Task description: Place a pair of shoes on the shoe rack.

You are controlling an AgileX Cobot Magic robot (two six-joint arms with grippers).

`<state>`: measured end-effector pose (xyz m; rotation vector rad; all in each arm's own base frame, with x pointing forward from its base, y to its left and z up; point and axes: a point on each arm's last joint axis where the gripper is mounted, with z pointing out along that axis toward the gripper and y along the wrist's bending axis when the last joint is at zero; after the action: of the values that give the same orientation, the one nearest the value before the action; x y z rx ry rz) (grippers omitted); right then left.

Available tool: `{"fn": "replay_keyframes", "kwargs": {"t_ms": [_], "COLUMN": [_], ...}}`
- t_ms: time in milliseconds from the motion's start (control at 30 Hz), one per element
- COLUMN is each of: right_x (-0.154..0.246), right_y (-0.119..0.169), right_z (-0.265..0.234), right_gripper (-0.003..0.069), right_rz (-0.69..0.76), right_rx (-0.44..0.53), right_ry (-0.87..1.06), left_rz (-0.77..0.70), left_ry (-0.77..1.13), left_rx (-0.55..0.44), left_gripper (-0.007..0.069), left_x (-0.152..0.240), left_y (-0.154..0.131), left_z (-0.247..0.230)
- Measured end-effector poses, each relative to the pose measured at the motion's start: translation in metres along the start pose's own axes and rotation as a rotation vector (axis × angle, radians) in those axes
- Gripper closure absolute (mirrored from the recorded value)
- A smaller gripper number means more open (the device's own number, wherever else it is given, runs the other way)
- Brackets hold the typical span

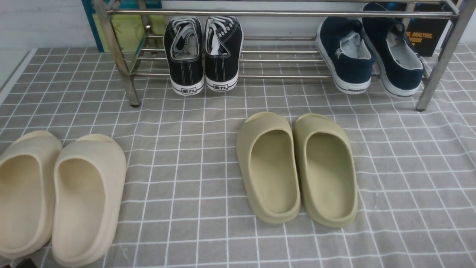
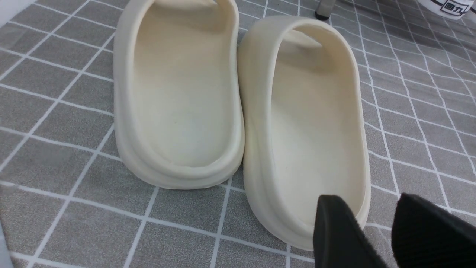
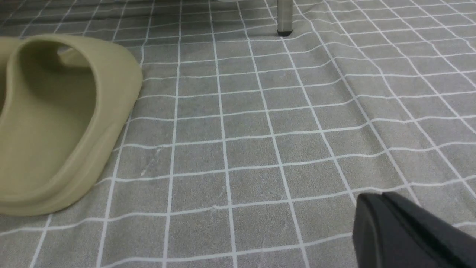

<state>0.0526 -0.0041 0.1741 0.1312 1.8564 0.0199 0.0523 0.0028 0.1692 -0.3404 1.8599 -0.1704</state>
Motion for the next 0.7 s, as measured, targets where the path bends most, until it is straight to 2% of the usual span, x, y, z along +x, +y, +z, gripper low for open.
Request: {"fn": "replay_keyframes", "kwargs": {"t_ms": [700], "right_x": [0.0003], "right_y": [0.0002], "right_z": [-0.0002], "right_gripper": [0.0657], "right_rz": [-0.015], "right_rx": [-0.007], "right_ry": [0.009], "left_rz": [0.000], "left_ry": [0.000], "left_rx": [0.000], "left_gripper": [0.0386], "left_x": [0.0000], "left_y": [0.0000], "left_z": [0.0000]}}
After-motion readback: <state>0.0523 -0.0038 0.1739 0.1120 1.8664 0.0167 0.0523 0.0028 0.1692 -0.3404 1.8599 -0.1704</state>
